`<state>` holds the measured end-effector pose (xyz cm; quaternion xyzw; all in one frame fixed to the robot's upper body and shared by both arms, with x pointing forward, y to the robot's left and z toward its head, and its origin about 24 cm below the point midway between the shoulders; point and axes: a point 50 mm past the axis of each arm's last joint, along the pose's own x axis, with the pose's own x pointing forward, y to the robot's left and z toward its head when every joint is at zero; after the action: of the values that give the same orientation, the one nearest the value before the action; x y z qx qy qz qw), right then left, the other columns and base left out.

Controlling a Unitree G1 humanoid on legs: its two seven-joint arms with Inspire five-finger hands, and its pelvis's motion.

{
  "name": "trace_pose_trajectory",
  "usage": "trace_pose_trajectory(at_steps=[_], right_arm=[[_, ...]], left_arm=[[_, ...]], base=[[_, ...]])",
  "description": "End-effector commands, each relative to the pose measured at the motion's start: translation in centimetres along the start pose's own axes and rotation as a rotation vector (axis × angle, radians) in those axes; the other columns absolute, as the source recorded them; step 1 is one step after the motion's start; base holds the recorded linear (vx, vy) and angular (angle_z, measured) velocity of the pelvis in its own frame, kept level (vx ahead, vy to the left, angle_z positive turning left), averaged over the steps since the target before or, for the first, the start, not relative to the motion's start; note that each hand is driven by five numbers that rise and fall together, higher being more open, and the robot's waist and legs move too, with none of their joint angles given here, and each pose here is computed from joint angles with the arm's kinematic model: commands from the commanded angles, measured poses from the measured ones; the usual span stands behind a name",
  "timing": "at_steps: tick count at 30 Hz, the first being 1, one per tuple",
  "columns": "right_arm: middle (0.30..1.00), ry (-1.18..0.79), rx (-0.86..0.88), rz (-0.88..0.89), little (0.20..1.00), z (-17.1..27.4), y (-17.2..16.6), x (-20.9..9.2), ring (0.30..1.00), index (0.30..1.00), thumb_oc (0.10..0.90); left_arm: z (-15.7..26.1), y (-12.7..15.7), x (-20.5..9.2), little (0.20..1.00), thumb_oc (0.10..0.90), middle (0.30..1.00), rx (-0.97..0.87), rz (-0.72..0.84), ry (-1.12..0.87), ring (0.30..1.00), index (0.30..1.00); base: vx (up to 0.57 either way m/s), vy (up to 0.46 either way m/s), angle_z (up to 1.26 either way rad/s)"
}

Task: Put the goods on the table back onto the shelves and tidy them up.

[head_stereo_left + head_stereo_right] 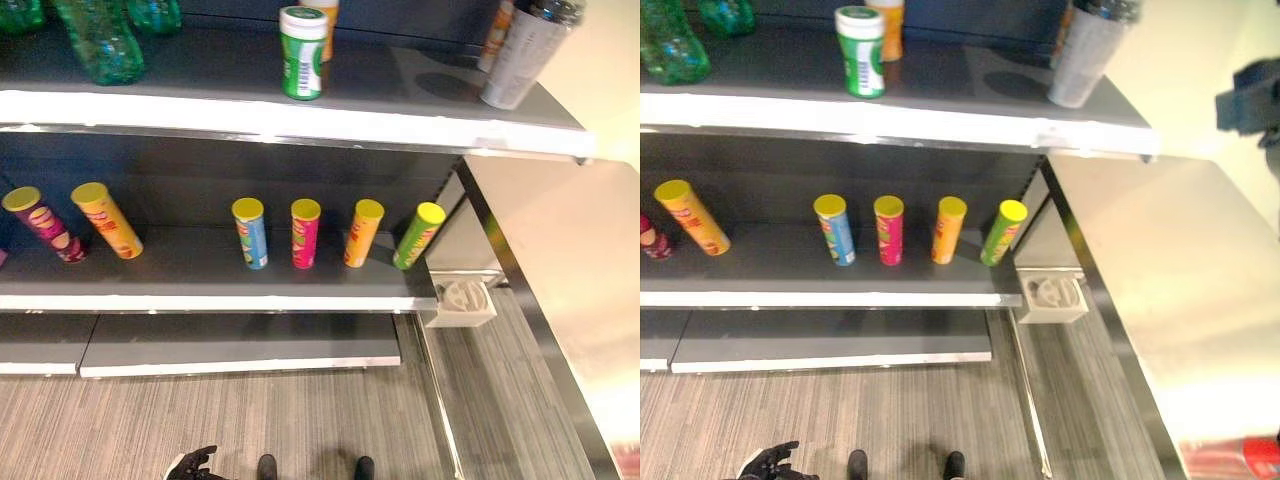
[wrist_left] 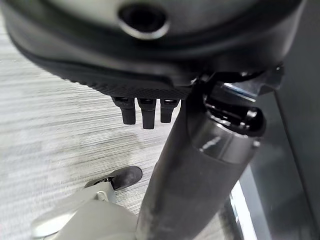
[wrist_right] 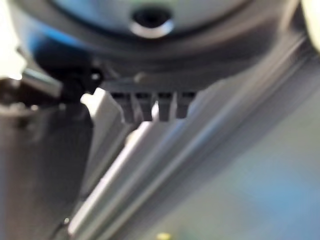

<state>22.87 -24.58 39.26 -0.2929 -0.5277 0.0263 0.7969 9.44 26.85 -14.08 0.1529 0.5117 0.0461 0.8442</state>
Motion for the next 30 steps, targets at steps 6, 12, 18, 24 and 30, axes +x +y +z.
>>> trace_pose_trajectory(at_steps=[6,12,18,24,30], right_arm=[[0.900,-0.152,-0.086,-0.142,0.900,3.7,-3.5,1.9,0.900,0.900,0.800],[0.900,-0.070,-0.148,-0.171,0.900,2.2,-3.8,2.4,0.900,0.900,0.800],[0.900,0.071,-0.150,-0.160,0.900,-0.4,-4.1,0.7,0.900,0.900,0.800],[0.900,0.176,-0.094,-0.154,0.900,-2.4,-4.0,-2.2,0.900,0.900,0.800],[0.900,0.310,-0.049,-0.124,0.900,-4.3,-3.6,-5.6,0.900,0.900,0.800]], left_arm=[[3.1,4.2,-0.1,0.900,0.800,0.900,0.155,0.051,-0.120,0.900,0.900],[3.6,6.2,-0.6,0.900,0.800,0.900,0.127,0.098,-0.147,0.900,0.900],[2.8,5.8,-0.6,0.900,0.800,0.900,0.105,0.096,-0.122,0.900,0.900],[2.3,4.8,-0.4,0.900,0.800,0.900,0.087,0.079,-0.103,0.900,0.900],[2.5,4.1,-0.3,0.900,0.800,0.900,0.097,0.058,-0.102,0.900,0.900]], base=[[-0.10,-0.009,-1.11],[-0.20,-0.020,-1.04],[-0.07,-0.147,-0.85],[-0.03,-0.174,-0.21],[-0.04,-0.184,0.09]])
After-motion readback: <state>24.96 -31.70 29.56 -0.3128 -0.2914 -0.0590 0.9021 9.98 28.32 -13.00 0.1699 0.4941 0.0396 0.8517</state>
